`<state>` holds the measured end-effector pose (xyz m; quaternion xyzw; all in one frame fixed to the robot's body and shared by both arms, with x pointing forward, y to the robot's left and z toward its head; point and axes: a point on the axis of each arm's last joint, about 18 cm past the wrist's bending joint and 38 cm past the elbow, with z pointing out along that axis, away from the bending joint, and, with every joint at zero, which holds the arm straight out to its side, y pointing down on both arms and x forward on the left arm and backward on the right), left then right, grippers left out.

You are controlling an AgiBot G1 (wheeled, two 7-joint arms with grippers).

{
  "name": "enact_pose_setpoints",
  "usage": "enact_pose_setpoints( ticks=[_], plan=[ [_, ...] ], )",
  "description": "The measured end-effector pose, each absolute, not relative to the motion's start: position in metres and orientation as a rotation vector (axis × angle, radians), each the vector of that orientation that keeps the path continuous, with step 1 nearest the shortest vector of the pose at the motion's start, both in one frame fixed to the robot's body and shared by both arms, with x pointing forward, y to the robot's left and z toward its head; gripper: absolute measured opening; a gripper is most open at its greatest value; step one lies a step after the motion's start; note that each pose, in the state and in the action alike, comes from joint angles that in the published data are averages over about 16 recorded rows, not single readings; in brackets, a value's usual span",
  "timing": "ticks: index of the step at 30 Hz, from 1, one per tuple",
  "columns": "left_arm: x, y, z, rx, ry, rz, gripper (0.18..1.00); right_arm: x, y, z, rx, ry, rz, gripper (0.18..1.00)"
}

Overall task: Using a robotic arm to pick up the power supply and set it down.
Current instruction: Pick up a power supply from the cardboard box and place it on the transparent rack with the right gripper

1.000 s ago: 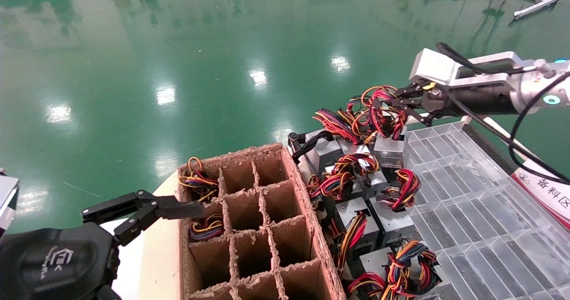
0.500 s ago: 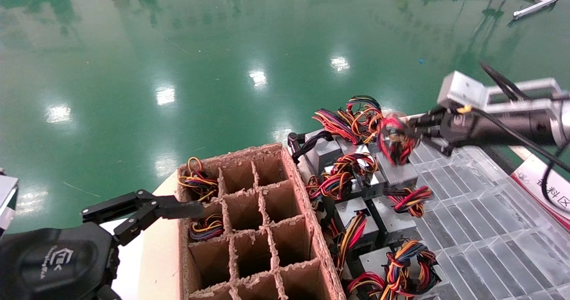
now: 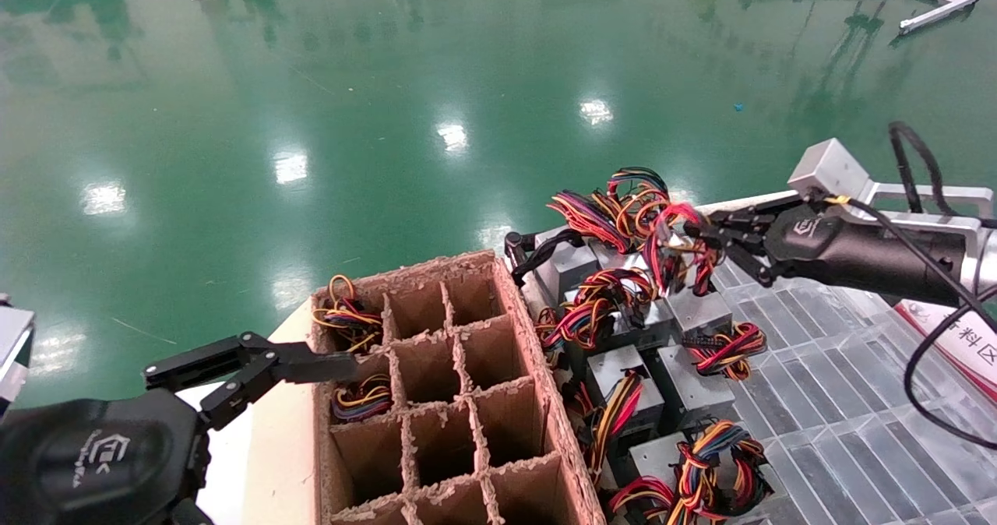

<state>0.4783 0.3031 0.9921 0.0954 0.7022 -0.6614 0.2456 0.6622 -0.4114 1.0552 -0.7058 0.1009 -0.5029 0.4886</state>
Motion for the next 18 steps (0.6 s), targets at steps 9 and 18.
enact_pose_setpoints(
  ticks=[9,18],
  plan=[
    [0.478,0.303,0.992,0.260,1.916,-1.805,1.000,0.674,-0.413,1.040,-1.564,0.314,-1.230,0.211],
    [0.478,0.303,0.992,0.260,1.916,-1.805,1.000,0.681,-0.415,1.024,-1.426,0.362,-1.235,0.211]
  ],
)
